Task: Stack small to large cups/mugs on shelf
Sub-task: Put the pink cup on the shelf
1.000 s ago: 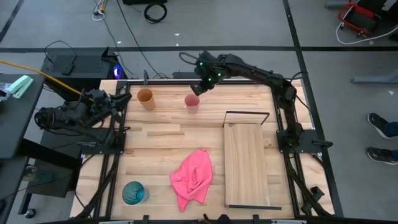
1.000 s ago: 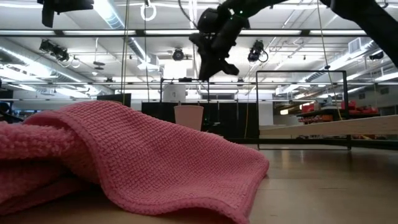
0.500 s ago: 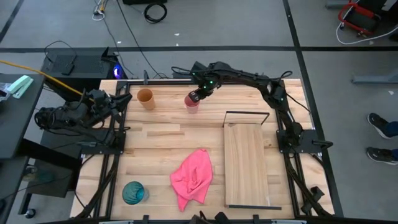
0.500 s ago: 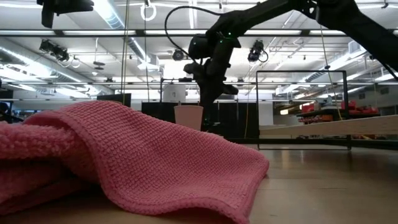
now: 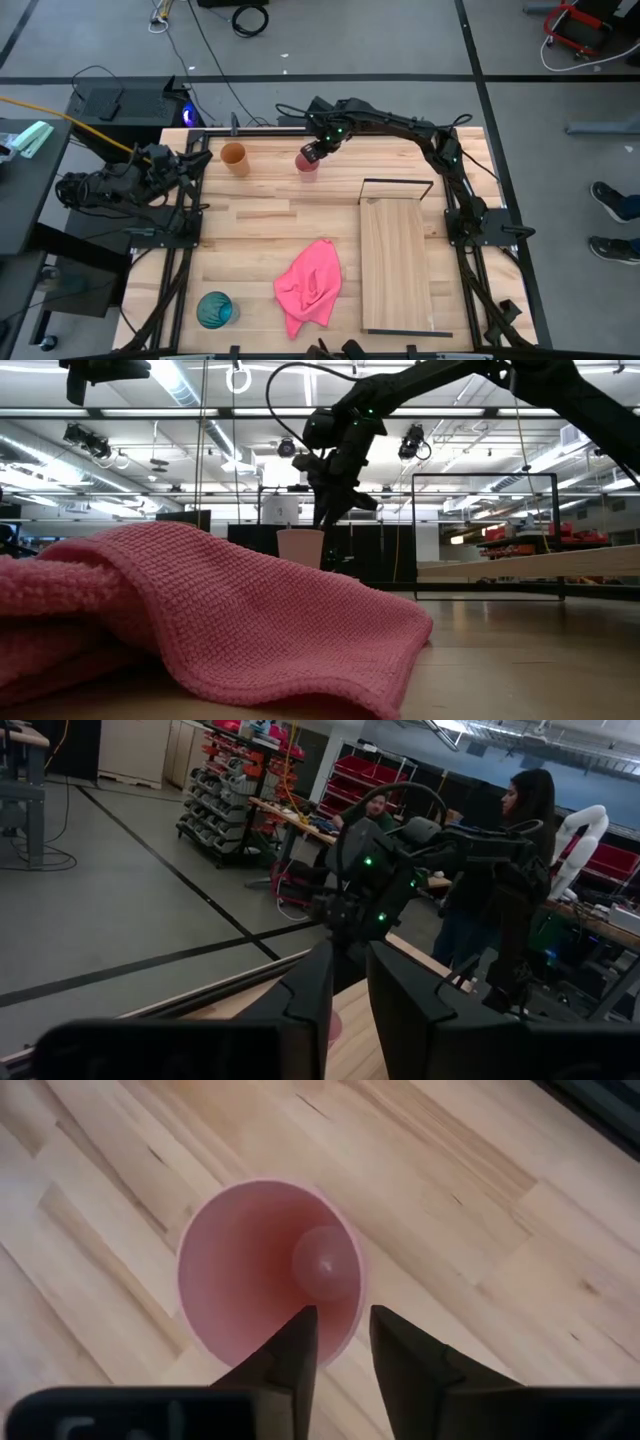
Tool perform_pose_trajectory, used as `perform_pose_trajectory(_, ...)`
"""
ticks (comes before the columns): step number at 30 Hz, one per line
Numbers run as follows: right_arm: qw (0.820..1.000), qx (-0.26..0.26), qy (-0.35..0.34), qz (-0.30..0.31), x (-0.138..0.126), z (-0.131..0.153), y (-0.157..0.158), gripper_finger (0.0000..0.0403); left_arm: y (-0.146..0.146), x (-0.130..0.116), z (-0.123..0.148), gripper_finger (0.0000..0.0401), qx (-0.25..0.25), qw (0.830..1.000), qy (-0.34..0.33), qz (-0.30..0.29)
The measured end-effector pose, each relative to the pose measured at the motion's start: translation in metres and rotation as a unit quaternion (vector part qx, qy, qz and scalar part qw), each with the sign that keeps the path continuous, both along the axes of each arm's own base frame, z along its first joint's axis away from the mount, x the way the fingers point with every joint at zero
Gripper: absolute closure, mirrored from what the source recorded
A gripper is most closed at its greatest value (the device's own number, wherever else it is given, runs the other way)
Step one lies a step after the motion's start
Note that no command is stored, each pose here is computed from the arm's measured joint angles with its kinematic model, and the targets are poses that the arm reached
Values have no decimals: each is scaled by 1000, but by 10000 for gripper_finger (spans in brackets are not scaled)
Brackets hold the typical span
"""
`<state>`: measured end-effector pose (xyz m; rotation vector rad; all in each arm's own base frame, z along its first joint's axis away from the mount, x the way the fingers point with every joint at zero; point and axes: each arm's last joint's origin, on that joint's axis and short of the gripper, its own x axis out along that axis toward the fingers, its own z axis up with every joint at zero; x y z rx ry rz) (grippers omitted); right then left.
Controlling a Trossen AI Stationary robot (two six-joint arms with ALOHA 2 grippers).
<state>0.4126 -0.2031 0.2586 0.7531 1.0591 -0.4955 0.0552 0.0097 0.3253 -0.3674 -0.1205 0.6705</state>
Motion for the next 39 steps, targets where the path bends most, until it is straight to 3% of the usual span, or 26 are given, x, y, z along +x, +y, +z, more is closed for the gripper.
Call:
perform_pose_trajectory(18,1000,-17,-2,-15,4,0,2,284,0,0,-4,329,-12,1000,6,1)
perform_pose_trajectory(33,999,-4,28,-20,7,-37,8,285,0,0,-4,326,-15,1000,6,1)
perform_pose_trajectory(39,1000,-10,12,-21,10,-39,7,286,0,0,-4,333,-15,1000,6,1)
